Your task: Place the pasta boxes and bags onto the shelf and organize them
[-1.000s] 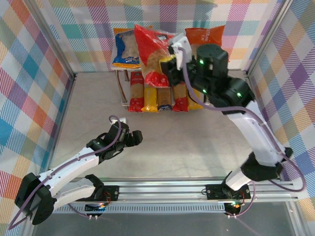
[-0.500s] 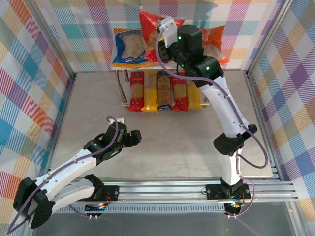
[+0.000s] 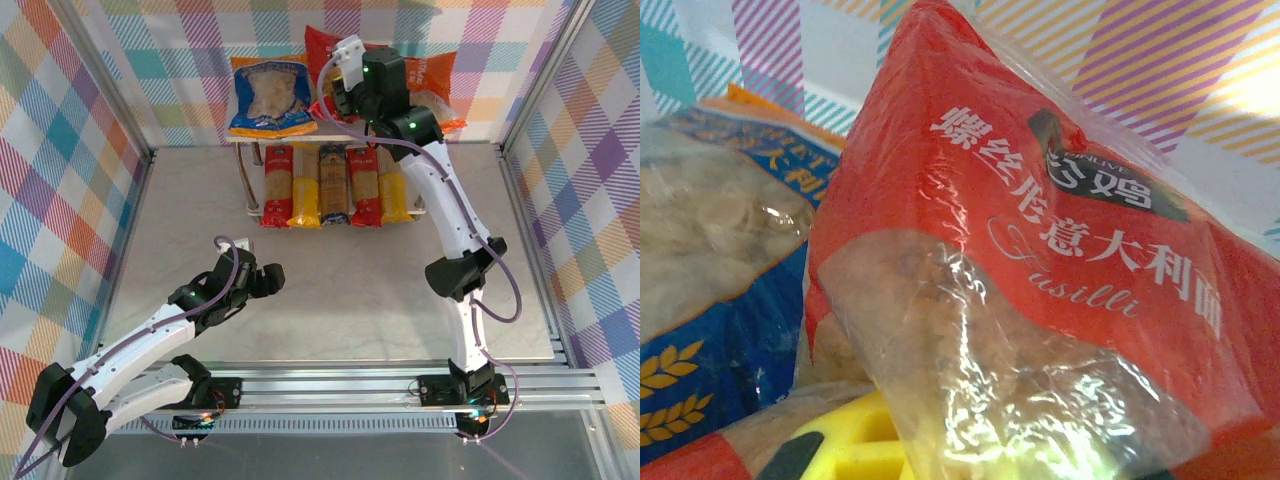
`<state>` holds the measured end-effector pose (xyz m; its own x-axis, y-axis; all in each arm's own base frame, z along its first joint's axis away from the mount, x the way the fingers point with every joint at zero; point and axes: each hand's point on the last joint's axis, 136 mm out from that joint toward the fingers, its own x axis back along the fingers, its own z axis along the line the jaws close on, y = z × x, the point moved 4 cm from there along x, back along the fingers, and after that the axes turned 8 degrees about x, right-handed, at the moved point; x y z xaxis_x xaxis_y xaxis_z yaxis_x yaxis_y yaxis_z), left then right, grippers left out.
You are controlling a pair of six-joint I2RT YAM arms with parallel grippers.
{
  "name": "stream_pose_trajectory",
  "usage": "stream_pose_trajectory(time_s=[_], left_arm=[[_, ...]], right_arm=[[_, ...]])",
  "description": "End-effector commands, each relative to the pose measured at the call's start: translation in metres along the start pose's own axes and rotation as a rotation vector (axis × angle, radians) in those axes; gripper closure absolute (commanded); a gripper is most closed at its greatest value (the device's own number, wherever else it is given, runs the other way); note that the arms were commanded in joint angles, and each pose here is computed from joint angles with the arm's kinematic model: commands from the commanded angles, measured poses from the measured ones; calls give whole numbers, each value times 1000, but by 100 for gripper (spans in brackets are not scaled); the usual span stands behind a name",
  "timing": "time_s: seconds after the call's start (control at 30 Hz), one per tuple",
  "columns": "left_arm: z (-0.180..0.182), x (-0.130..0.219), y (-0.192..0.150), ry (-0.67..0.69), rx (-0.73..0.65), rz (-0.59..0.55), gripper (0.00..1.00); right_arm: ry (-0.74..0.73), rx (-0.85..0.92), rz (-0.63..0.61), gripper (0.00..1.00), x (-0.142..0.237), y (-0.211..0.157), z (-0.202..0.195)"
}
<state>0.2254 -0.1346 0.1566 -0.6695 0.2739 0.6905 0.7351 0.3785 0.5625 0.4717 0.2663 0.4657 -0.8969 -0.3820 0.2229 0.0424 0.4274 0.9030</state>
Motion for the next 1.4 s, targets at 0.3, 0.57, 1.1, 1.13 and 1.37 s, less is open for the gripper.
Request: stream_pose_trajectory(time_s=[0.3,0.57,1.1,1.13,1.37], left_arm=[[6,2,3,22,-2,-7,15],[6,1,4,22,-3,-6,15],[7,0,4,23,0,-5,14],[7,0,4,23,0,-6,14],[11,5,3,29,1,-16,14]], right_arm=[[-121,-21,-100,93,5,24,-27],[-113,-52,-28,42,0,7,-23],[-53,-248,-232,45,48,59,-34],[-63,-257,-240,55,48,60,-36],[-103,-259,-202,94,26,46,-34]])
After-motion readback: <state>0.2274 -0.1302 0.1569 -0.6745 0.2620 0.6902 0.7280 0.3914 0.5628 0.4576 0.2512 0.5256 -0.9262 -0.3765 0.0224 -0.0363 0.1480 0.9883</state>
